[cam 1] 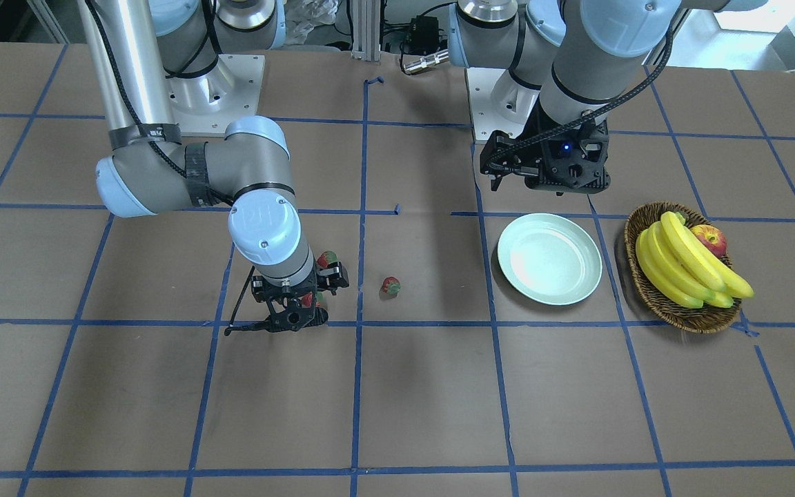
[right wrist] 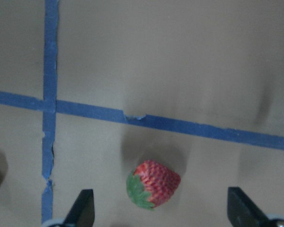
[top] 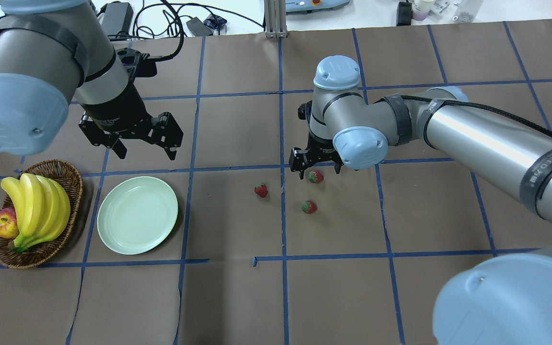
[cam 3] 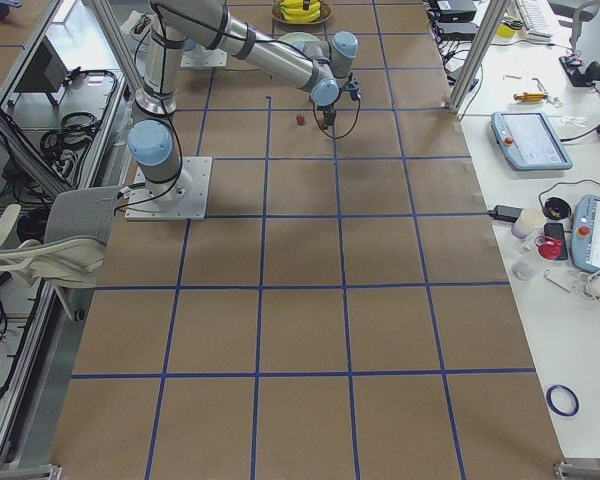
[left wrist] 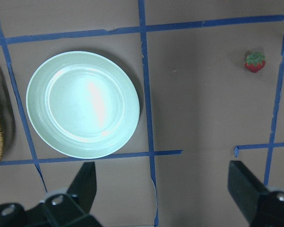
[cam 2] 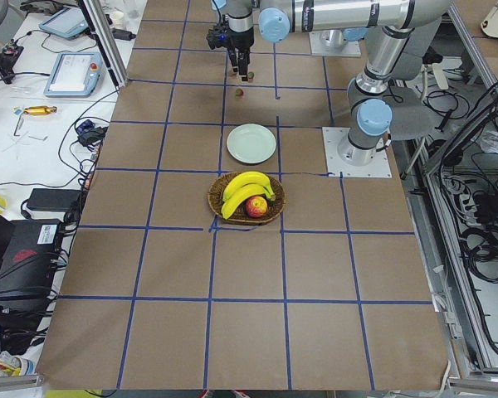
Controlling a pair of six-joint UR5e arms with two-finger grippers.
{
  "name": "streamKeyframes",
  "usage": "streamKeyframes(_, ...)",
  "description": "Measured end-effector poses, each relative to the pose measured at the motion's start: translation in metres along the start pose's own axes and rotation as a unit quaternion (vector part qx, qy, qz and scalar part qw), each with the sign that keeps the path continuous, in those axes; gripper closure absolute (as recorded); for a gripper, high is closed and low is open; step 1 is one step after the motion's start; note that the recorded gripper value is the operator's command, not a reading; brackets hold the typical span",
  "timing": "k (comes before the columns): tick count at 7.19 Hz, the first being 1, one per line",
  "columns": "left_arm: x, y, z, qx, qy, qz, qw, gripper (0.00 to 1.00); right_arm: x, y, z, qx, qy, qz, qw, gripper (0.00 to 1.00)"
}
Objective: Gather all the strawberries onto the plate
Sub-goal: 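Grasp that strawberry with the right gripper and lift it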
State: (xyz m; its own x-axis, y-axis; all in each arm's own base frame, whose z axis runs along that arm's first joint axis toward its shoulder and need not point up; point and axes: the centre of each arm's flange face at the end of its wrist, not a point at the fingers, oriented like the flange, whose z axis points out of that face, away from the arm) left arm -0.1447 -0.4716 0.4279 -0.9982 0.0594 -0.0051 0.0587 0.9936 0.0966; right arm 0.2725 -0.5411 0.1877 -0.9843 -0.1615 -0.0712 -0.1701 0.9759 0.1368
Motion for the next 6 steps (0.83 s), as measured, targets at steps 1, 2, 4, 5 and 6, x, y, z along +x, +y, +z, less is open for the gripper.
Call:
streamKeyframes(1, 0.0000, -0.0001, 0.0003, 0.000, 0.000, 0.000, 1.0000, 0.00, 0.0002, -0.0040, 0.0077, 0.003, 0.001, -0.002, 1.0000, 0.11)
streamKeyframes(2, 0.0000, 0.0000, 0.0007, -0.001, 0.000, 0.000, 1.0000, 0.00, 0.0005, -0.0057, 0.0113, 0.003, 0.003, -0.004, 1.0000, 0.15)
streamKeyframes(4, 0.0000, 0.0001, 0.0011, -0.001, 0.000, 0.000, 1.0000, 0.00, 0.0008, -0.0057, 0.0130, 0.002, 0.004, -0.006, 1.0000, 0.34)
streamKeyframes(5, 0.0000, 0.0001, 0.0012, -0.001, 0.000, 0.000, 1.0000, 0.00, 0.0004, -0.0048, 0.0128, 0.001, 0.004, -0.005, 1.0000, 0.55)
streamKeyframes(6, 0.0000, 0.0001, 0.0012, -0.001, 0.000, 0.000, 1.0000, 0.00, -0.0001, -0.0040, 0.0120, -0.001, 0.003, -0.003, 1.0000, 0.83)
